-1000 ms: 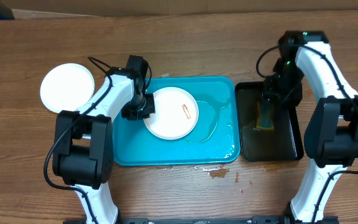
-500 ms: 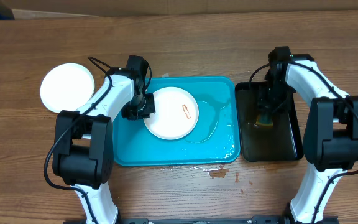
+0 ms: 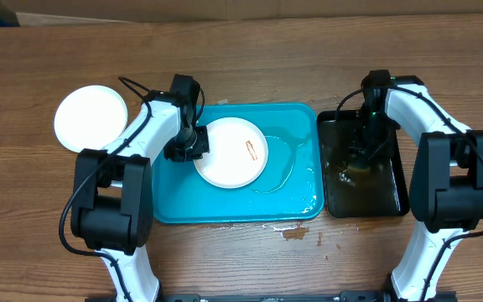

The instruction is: Clean dirty plates on tray and stack at the side

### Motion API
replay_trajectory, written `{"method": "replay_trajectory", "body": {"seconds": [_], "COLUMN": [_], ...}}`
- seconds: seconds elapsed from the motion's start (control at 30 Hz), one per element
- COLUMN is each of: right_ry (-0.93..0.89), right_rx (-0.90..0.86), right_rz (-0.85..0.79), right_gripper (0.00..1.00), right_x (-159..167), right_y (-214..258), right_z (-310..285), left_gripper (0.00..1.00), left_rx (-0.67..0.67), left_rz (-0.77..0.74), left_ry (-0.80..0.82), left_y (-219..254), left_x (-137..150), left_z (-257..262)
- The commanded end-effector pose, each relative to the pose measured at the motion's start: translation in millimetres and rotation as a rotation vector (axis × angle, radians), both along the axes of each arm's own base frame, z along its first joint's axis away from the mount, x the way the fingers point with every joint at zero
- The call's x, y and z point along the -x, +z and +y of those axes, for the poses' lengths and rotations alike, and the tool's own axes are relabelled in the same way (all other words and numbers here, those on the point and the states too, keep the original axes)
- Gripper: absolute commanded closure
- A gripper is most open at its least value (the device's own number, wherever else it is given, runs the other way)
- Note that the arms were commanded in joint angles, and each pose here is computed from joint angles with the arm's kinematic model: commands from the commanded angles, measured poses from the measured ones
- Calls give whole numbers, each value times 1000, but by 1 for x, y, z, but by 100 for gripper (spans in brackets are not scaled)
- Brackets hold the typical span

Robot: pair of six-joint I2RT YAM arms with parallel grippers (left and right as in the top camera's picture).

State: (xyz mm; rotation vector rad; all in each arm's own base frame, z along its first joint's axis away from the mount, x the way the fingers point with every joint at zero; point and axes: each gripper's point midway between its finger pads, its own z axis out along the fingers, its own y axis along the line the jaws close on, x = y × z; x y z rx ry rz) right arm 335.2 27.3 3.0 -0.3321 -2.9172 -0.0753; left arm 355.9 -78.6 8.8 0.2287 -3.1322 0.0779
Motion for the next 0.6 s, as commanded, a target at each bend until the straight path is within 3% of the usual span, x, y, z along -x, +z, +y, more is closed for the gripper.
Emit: {"method": "replay_trajectory", "body": {"seconds": [0.0,0.07,0.1,0.13,0.23,0.27,0.3,0.33,0.37,0.4,0.43,0.47,0.5,0.53,0.57], "right_ry": [-9,-9,-9,-9,-10,-10,-10,-10,-10,-9,-9,-9,-9,-8,-5], "right_rx": [-31,-30,-30,-30,-30,-29,-29,-29,-29,-29,-29,-29,-29,-29,-30], "right_rz": [35,47,52,57,68,70,69,69,69,69,69,68,65,62,56], "right_gripper": [38,68,78,82,82,76,52,46,47,60,92,96,96,83,52], "right_x": [8,11,13,14,16,17,17,17,17,17,17,16,16,15,14], "right_y": [-5,-4,-4,-3,-3,-3,-3,-3,-3,-3,-3,-3,-3,-3,-3], "right_z": [6,5,5,5,5,5,5,5,5,5,5,5,5,5,5], "left_gripper": [83,83,83,83,82,82,82,82,82,82,82,82,82,82,82], "left_rx": [-4,-4,-4,-4,-4,-4,-4,-4,-4,-4,-4,-4,-4,-4,-4], "left_rz": [9,9,9,9,9,9,9,9,9,9,9,9,9,9,9], "left_ry": [13,13,13,13,13,13,13,13,13,13,13,13,13,13,13], "left_y": [-2,-2,-2,-2,-2,-2,-2,-2,-2,-2,-2,-2,-2,-2,-2], "left_x": [2,2,2,2,2,2,2,2,2,2,2,2,2,2,2], "left_z": [0,0,0,0,0,0,0,0,0,0,0,0,0,0,0]}}
